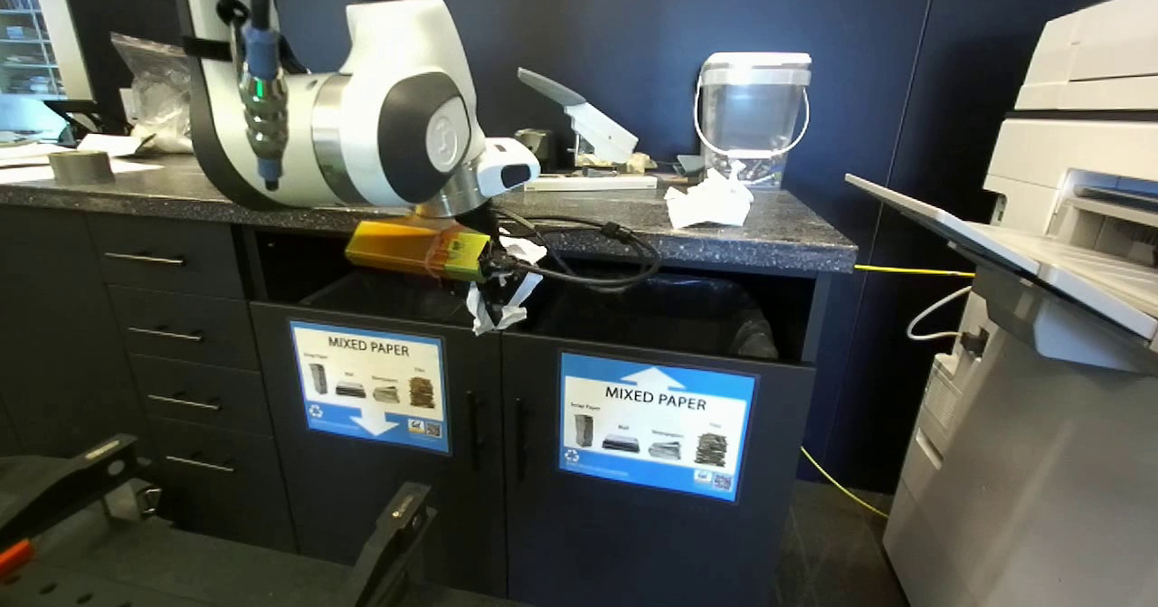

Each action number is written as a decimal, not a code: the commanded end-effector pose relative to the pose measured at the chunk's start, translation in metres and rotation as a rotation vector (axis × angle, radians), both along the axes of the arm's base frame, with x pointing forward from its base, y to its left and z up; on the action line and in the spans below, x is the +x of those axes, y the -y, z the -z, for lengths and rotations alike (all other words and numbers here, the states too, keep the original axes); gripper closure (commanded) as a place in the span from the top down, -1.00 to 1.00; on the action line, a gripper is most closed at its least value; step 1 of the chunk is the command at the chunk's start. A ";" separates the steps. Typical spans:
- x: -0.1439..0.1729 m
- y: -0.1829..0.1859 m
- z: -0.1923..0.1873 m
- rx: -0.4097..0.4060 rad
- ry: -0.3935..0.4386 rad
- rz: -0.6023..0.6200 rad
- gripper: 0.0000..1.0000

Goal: Place two crumpled papers inside the bin on the right

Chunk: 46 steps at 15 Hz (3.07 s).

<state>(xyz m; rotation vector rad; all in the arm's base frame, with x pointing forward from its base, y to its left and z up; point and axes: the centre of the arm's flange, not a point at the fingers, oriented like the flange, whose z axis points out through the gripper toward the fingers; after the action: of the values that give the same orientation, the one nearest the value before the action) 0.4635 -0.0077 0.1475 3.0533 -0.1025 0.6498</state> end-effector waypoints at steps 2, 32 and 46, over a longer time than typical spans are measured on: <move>-0.005 0.018 0.027 0.025 0.099 0.034 -0.68; 0.103 0.089 0.088 0.064 0.364 0.025 -0.68; 0.126 0.111 0.055 0.097 0.499 0.033 -0.68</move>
<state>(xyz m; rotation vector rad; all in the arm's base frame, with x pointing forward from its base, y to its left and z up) 0.5676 -0.1141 0.0794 2.9608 -0.2062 1.2750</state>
